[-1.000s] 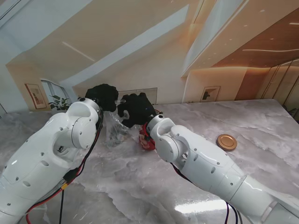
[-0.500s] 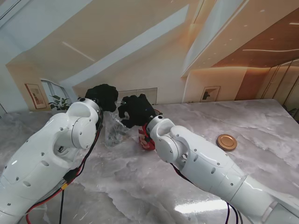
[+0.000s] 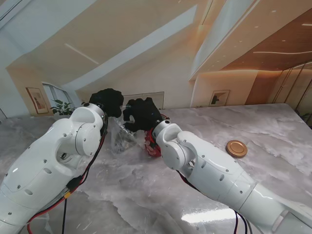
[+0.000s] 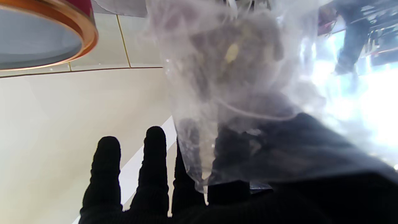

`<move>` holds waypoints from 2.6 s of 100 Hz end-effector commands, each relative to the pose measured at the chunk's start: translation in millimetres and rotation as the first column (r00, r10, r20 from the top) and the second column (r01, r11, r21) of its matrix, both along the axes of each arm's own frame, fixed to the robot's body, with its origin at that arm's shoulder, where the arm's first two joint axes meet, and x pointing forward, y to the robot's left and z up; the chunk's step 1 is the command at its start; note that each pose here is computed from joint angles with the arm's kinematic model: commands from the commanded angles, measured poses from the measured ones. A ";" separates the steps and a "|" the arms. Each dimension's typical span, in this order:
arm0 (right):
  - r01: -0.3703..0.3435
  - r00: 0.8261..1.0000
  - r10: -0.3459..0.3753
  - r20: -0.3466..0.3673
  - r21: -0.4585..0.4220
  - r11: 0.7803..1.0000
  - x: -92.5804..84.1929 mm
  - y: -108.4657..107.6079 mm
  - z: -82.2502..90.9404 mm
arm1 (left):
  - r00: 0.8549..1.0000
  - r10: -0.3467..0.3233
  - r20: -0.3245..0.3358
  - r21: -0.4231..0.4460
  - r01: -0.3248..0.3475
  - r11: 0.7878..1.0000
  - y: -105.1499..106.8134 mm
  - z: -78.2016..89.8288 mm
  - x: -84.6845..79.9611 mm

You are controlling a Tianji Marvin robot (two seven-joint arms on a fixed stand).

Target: Insert tea bags into the tea bag box

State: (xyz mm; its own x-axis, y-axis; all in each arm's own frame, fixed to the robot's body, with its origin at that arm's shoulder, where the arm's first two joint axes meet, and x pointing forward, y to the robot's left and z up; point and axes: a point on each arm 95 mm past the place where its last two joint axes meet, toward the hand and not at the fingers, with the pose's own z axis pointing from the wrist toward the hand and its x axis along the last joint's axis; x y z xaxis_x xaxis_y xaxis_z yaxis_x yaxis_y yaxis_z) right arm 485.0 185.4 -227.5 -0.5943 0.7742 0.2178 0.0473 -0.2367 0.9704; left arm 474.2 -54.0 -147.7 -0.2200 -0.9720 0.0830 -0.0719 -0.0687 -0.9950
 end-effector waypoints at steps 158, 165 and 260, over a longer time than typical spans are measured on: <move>0.011 1.000 -0.013 0.011 0.130 0.991 -0.6 -1.8 7.6 | 1.000 -0.005 -0.019 0.016 0.005 1.000 -3.8 -6.2 1.8; 0.017 1.000 -0.017 0.000 0.148 0.989 -1.5 -2.1 8.3 | 1.000 -0.005 -0.017 0.016 0.005 1.000 -3.5 -6.1 2.0; 0.009 0.999 -0.022 0.047 0.262 0.965 -18.7 -22.0 28.7 | 0.999 0.044 -0.013 0.039 -0.044 0.998 9.3 -9.7 6.1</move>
State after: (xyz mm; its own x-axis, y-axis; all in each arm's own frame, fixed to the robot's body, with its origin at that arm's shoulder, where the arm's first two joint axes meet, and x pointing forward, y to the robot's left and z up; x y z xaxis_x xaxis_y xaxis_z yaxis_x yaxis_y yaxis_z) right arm 469.9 164.1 -200.1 -0.5912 0.7066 0.3888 -0.0020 -0.4833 0.8754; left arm 480.4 -44.0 -154.4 -0.1756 -0.9833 0.0478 -0.0643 -0.0370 -0.9972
